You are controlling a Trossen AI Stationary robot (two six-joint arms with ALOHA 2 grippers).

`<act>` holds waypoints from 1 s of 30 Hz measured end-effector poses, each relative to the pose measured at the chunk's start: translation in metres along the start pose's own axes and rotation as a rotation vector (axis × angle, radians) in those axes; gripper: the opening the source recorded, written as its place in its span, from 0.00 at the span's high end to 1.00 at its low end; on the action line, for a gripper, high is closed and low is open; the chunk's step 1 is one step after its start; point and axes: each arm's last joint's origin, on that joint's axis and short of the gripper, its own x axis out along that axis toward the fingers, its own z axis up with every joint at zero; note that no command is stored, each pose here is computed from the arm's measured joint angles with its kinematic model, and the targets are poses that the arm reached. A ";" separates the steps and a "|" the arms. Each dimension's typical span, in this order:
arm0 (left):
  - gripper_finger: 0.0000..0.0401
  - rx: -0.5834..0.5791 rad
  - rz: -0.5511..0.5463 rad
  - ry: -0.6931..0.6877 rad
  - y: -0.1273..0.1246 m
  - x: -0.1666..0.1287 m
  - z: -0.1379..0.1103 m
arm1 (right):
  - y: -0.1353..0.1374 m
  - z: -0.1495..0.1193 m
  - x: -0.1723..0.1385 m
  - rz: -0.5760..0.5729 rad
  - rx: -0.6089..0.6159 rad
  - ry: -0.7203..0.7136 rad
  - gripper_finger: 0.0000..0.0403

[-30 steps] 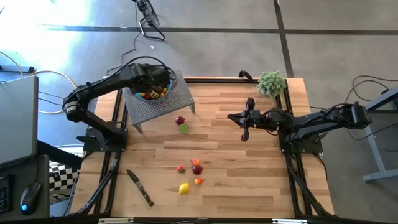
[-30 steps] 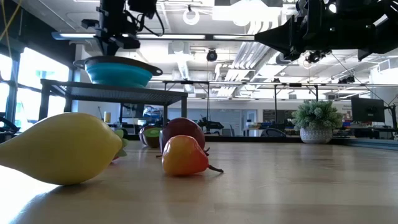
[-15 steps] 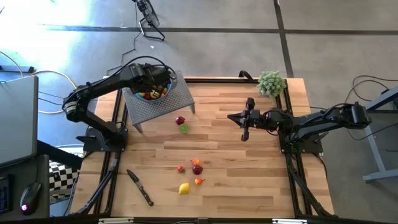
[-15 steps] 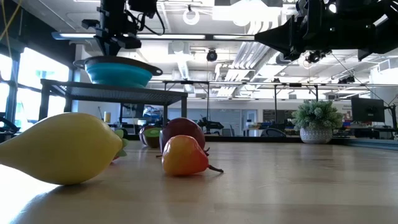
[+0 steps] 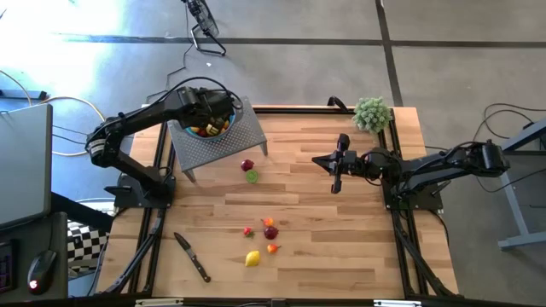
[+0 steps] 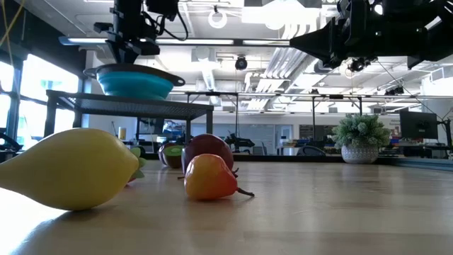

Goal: Pick & Place Fruit
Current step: Put the red strawberry into the blue strainer bowl on the shelf

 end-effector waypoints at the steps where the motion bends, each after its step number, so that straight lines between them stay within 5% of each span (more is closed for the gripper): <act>1: 0.79 0.003 -0.001 0.000 0.000 0.000 0.000 | 0.000 0.000 0.000 0.000 0.000 0.000 0.99; 10: 0.99 0.059 -0.066 0.042 -0.002 0.000 -0.001 | 0.000 0.000 0.000 0.000 0.000 -0.005 0.99; 19: 1.00 0.137 -0.131 -0.027 -0.015 -0.015 -0.004 | 0.000 0.001 0.000 -0.001 0.000 -0.005 0.99; 30: 0.99 0.153 -0.343 -0.222 -0.013 -0.084 -0.002 | 0.000 0.001 0.000 -0.001 0.000 -0.006 0.99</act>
